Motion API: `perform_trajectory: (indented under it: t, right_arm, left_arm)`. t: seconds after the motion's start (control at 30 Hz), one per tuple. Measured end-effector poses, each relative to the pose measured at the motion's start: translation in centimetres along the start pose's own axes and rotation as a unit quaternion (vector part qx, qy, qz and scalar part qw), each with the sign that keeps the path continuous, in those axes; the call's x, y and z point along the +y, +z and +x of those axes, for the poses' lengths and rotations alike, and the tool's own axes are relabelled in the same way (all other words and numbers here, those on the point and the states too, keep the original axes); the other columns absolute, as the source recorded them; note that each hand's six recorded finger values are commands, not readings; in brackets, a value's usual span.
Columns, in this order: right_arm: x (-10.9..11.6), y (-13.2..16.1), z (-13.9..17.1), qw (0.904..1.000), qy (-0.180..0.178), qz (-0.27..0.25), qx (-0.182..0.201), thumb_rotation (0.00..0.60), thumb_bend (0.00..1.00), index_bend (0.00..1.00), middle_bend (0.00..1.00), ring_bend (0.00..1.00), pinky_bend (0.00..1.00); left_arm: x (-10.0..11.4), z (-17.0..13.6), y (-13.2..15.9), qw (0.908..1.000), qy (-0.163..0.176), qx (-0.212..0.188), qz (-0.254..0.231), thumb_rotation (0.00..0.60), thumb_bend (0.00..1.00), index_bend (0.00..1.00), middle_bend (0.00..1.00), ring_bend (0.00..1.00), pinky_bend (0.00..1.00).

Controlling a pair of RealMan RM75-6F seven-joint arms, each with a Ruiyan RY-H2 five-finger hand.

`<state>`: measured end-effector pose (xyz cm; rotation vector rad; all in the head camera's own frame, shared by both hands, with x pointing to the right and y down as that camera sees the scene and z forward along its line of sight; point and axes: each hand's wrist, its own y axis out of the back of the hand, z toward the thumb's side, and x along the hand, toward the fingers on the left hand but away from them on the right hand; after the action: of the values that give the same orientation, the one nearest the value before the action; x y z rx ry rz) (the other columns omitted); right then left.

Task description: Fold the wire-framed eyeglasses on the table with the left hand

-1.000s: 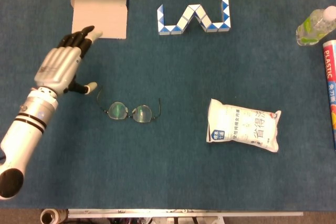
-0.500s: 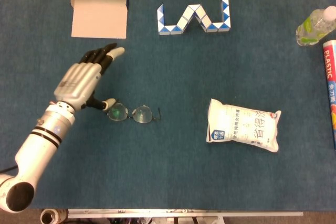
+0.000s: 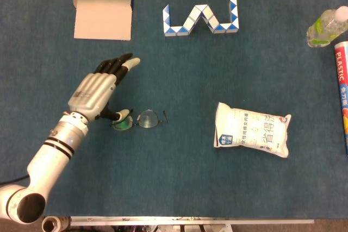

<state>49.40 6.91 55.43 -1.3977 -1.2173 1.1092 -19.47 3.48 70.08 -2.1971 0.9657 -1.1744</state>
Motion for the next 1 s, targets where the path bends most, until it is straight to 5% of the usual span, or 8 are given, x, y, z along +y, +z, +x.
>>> perform_trajectory:
  t: [1.0]
  right_arm:
    - [0.7,0.0,0.3,0.9999,-0.01,-0.005,0.003,0.6,0.23,0.45,0.44,0.28,0.27]
  left_arm:
    - [-2.6,1.8,-1.1,0.9998,-0.013,0.012,-0.005,0.6,0.2,0.05,0.0,0.0,0.0]
